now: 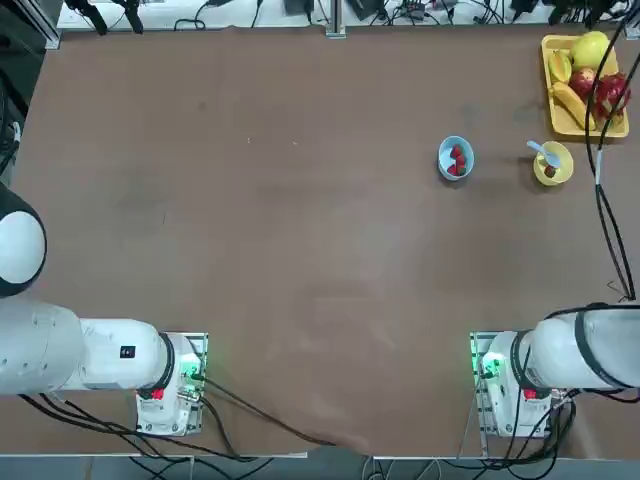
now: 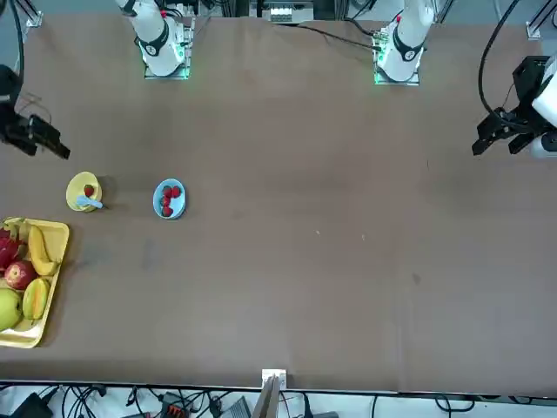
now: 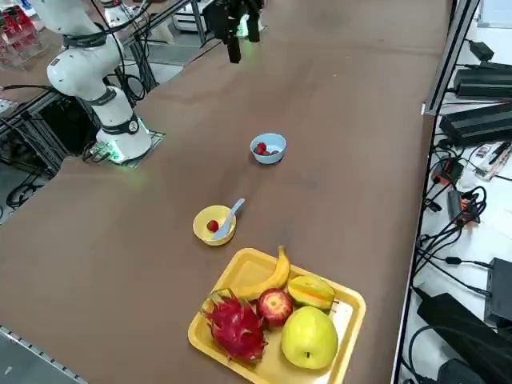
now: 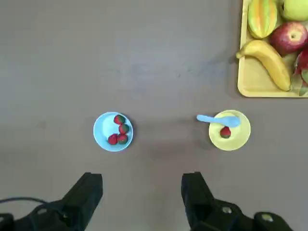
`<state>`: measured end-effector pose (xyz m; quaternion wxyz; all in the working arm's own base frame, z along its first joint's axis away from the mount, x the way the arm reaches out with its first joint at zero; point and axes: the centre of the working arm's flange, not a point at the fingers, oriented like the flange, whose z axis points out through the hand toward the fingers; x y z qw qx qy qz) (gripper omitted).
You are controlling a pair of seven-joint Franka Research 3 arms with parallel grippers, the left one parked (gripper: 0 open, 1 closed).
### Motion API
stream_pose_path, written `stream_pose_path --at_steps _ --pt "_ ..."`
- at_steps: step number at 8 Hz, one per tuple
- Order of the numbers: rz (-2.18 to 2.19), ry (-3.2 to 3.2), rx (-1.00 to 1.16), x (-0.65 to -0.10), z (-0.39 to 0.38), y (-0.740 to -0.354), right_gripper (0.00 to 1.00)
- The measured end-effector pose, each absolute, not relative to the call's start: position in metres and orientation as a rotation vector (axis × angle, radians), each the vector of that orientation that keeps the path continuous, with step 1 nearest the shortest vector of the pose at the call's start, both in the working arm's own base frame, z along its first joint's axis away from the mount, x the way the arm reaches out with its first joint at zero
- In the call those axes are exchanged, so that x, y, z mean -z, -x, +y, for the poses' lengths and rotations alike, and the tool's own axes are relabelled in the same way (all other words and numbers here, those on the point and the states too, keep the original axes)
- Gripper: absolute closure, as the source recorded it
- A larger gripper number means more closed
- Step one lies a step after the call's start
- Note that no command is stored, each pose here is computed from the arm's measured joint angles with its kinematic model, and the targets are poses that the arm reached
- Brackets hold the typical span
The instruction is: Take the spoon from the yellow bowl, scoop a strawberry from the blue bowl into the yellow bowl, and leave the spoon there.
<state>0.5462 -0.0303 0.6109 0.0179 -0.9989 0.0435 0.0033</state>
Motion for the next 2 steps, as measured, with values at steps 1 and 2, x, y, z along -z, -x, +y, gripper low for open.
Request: stream_pose_path --at_steps 1,2 --pt "0.127 3.101 -0.010 -0.6132 -0.0283 -0.5358 0.00" --pt "0.118 3.101 -0.009 -0.6145 -0.0256 -0.5310 0.00"
